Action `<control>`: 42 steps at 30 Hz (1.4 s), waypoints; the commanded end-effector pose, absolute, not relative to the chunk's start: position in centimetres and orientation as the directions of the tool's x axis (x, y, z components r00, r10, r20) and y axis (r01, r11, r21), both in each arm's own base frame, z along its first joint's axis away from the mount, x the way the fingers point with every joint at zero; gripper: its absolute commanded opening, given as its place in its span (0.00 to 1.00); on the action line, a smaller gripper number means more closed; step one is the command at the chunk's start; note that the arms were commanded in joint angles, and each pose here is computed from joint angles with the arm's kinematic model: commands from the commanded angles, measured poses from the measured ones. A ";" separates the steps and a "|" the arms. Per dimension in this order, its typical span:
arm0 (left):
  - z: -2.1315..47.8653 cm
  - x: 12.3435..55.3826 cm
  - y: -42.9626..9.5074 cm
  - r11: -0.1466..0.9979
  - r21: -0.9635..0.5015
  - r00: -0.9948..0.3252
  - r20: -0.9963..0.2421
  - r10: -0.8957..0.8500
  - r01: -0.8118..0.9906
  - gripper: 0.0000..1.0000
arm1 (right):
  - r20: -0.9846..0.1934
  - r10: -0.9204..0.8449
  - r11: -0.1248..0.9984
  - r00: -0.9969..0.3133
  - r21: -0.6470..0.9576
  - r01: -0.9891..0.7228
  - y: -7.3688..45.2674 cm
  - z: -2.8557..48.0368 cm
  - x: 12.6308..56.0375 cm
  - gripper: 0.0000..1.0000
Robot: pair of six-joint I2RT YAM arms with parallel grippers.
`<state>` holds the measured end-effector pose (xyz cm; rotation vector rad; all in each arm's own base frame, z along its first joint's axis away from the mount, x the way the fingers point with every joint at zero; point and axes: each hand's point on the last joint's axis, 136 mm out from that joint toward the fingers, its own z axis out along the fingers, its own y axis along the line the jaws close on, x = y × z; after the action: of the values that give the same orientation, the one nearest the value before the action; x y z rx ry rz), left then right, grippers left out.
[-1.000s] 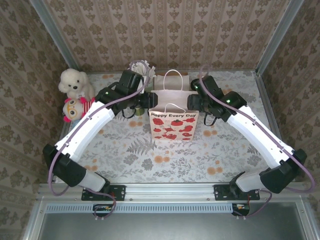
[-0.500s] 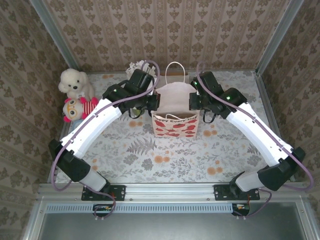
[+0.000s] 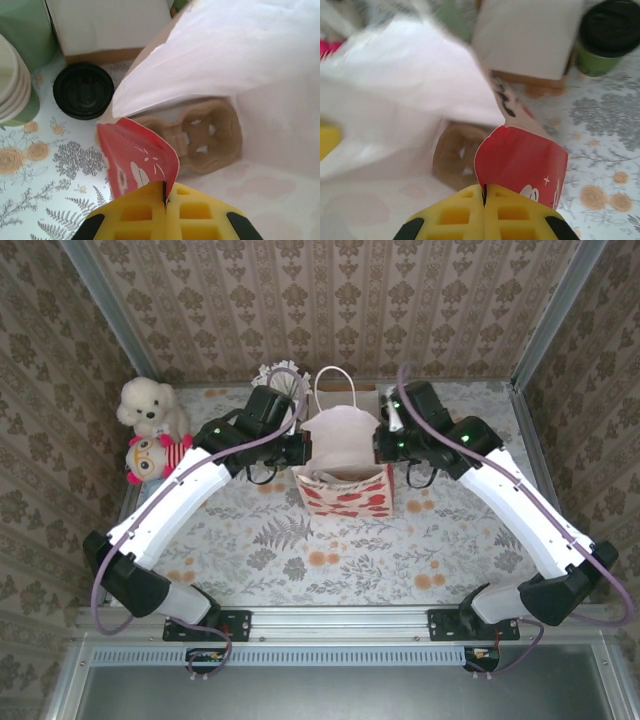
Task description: Pack the takeout coffee
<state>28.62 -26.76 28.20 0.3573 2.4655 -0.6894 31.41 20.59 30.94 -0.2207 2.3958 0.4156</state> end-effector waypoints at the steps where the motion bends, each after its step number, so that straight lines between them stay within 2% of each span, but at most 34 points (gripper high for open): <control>1: 31.5 26.9 -29.7 0.691 -0.535 -0.795 -0.599 0.095 0.486 0.07 | -0.665 -0.065 0.975 -0.744 0.116 -0.189 17.8 30.3 32.5 0.00; 2: 31.0 26.7 -29.6 0.729 -0.489 -0.806 -0.575 0.143 0.479 0.00 | -0.636 0.044 0.977 -0.770 0.188 -0.100 15.6 29.7 33.0 0.00; 3: 30.4 27.2 -28.2 0.802 -0.405 -0.806 -0.571 0.154 0.439 0.00 | -0.601 0.115 0.956 -0.791 0.283 -0.076 15.8 29.2 33.2 0.00; 4: 29.8 28.3 -25.9 0.877 -0.315 -0.806 -0.579 0.125 0.362 0.00 | -0.620 0.132 0.908 -0.773 0.389 -0.157 17.9 31.0 32.2 0.00; 5: 29.5 29.1 -24.7 0.896 -0.319 -0.805 -0.590 0.067 0.309 0.00 | -0.652 0.087 0.856 -0.754 0.436 -0.278 21.1 32.3 31.2 0.00; 6: 29.6 28.6 -26.0 0.844 -0.408 -0.812 -0.581 0.053 0.347 0.00 | -0.684 0.022 0.835 -0.729 0.413 -0.363 22.8 32.9 30.3 0.00; 7: 30.4 27.8 -28.7 0.749 -0.512 -0.818 -0.571 0.069 0.420 0.00 | -0.698 -0.023 0.860 -0.716 0.351 -0.371 22.8 32.9 30.1 0.00; 8: 30.5 26.7 -29.8 0.726 -0.516 -0.827 -0.547 0.129 0.455 0.00 | -0.696 -0.005 0.913 -0.718 0.290 -0.287 20.6 32.4 30.9 0.00; 9: 30.4 26.7 -29.0 0.775 -0.442 -0.823 -0.542 0.170 0.452 0.00 | -0.687 0.036 0.940 -0.725 0.271 -0.210 18.6 31.8 31.5 0.00; 10: 30.1 27.4 -26.6 0.855 -0.333 -0.814 -0.557 0.162 0.398 0.00 | -0.664 0.105 0.938 -0.740 0.313 -0.148 16.8 31.1 31.9 0.00; 11: 30.2 28.0 -25.2 0.877 -0.319 -0.809 -0.575 0.122 0.359 0.00 | -0.637 0.146 0.908 -0.757 0.390 -0.154 16.8 30.6 31.7 0.00; 13: 31.0 27.1 -27.4 0.747 -0.509 -0.822 -0.563 0.087 0.428 0.00 | -0.622 0.119 0.833 -0.774 0.486 -0.263 19.4 31.4 30.6 0.02; 14: 31.0 26.4 -27.8 0.723 -0.534 -0.835 -0.539 0.109 0.439 0.00 | -0.612 0.076 0.815 -0.787 0.493 -0.304 20.4 31.3 29.9 0.05; 16: 29.9 26.3 -26.6 0.783 -0.452 -0.840 -0.518 0.161 0.428 0.00 | -0.592 0.029 0.839 -0.805 0.452 -0.302 20.0 30.2 29.5 0.15; 20: 30.1 25.9 -25.5 0.754 -0.456 -0.826 -0.527 0.199 0.472 0.00 | -0.611 -0.076 0.864 -0.788 0.354 -0.358 17.4 29.8 29.6 0.56; 21: 30.1 25.7 -25.3 0.751 -0.444 -0.819 -0.529 0.220 0.488 0.00 | -0.627 -0.126 0.878 -0.769 0.290 -0.381 16.7 29.9 29.8 0.61; 23: 29.8 25.5 -24.9 0.748 -0.419 -0.807 -0.532 0.257 0.514 0.00 | -0.651 -0.251 0.883 -0.716 0.148 -0.445 15.7 29.9 30.6 0.68; 25: 29.5 25.6 -25.0 0.742 -0.418 -0.803 -0.533 0.266 0.523 0.01 | -0.664 -0.347 0.842 -0.663 0.091 -0.532 16.4 29.6 31.3 0.72; 27: 29.2 25.9 -25.4 0.733 -0.428 -0.803 -0.532 0.270 0.529 0.03 | -0.652 -0.430 0.771 -0.625 0.095 -0.630 17.9 28.7 31.5 0.81; 30: 28.8 26.2 -25.4 0.740 -0.422 -0.806 -0.527 0.269 0.523 0.05 | -0.589 -0.509 0.722 -0.628 0.106 -0.684 18.9 26.7 32.0 0.86; 33: 28.5 26.4 -25.1 0.746 -0.419 -0.806 -0.531 0.262 0.518 0.06 | -0.544 -0.557 0.691 -0.627 0.116 -0.714 19.3 25.3 32.0 0.87; 37: 28.2 26.9 -24.8 0.750 -0.435 -0.818 -0.521 0.242 0.499 0.08 | -0.531 -0.584 0.633 -0.614 0.177 -0.754 20.6 24.7 31.0 0.81; 40: 28.3 27.0 -25.0 0.744 -0.442 -0.819 -0.520 0.241 0.500 0.11 | -0.558 -0.569 0.624 -0.604 0.185 -0.759 21.0 25.0 30.8 0.68; 42: 28.7 27.0 -25.2 0.729 -0.458 -0.815 -0.529 0.236 0.508 0.14 | -0.573 -0.562 0.638 -0.597 0.160 -0.753 21.0 25.2 30.9 0.49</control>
<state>27.13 -24.70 27.64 0.5371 2.5427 -0.7814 32.00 20.56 24.17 -0.9985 2.4270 0.5114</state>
